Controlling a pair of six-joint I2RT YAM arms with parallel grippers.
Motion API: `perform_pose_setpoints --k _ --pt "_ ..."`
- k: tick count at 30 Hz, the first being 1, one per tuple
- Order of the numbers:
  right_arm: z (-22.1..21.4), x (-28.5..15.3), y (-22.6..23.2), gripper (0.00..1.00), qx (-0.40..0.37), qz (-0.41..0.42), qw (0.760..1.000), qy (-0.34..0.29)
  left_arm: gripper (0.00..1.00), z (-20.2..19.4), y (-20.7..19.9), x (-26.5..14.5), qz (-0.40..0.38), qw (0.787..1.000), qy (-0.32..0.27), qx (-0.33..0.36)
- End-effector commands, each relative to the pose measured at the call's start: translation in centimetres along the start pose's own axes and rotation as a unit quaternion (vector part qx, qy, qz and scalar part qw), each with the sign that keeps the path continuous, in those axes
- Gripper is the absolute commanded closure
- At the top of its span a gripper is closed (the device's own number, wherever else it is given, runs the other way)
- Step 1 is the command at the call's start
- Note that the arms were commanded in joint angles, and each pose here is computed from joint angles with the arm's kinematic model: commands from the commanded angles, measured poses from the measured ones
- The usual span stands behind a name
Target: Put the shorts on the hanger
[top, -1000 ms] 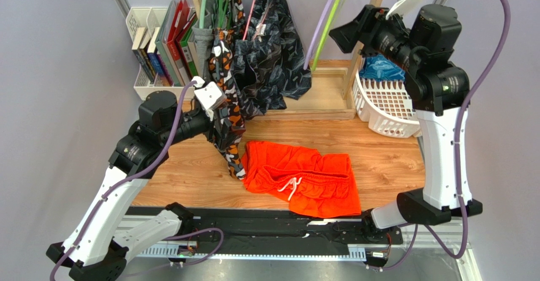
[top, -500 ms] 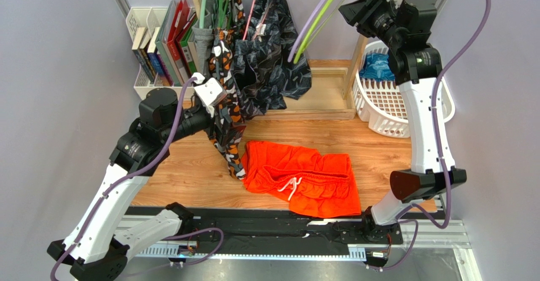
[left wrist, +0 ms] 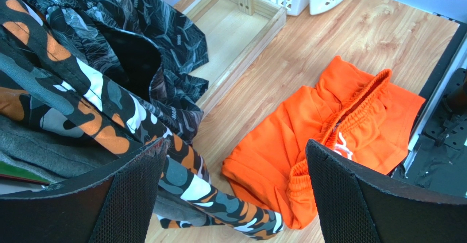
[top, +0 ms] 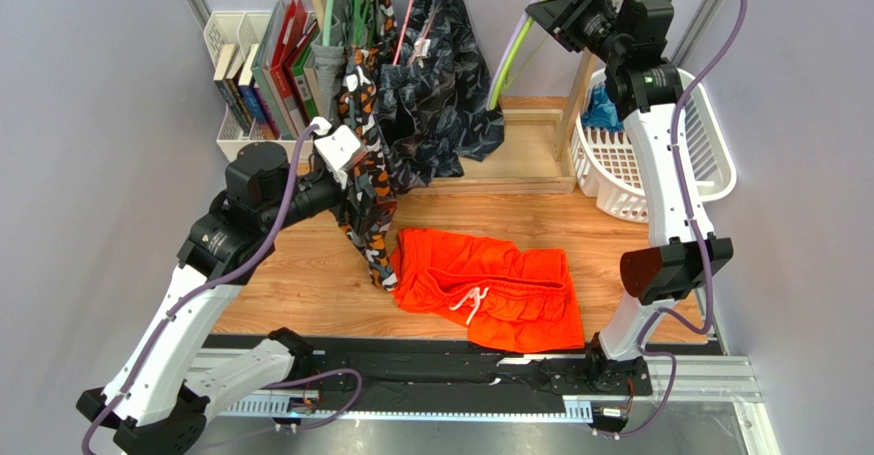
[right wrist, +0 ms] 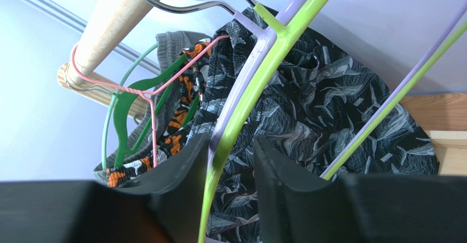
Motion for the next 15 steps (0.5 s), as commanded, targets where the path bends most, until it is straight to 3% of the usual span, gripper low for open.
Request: perform_pose_setpoints --k 1,4,10,15 --pt "1.9 -0.1 1.9 0.70 0.005 0.043 0.999 -0.031 0.01 0.7 0.1 -0.3 0.006 1.000 -0.014 0.014" --pt "1.8 0.2 1.8 0.83 0.012 0.045 0.999 -0.029 0.01 0.7 0.3 -0.2 0.009 1.000 -0.012 0.014" --pt "2.4 -0.5 2.3 1.00 0.016 0.052 0.998 -0.035 0.01 0.9 0.2 0.1 0.005 1.000 -0.012 0.012" --pt "3.4 -1.7 2.1 1.00 0.018 0.056 0.997 -0.047 0.01 0.9 0.3 0.5 0.001 1.000 -0.008 0.011"
Point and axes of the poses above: each gripper's point midway between its finger pads, its own x axis out along the fingers, its own y axis along the line the jaws close on, z = x × y, the point moved 5 cm from there along -x, back along the fingers, and after that the axes turned 15 degrees about -x, right-handed, at the moved point
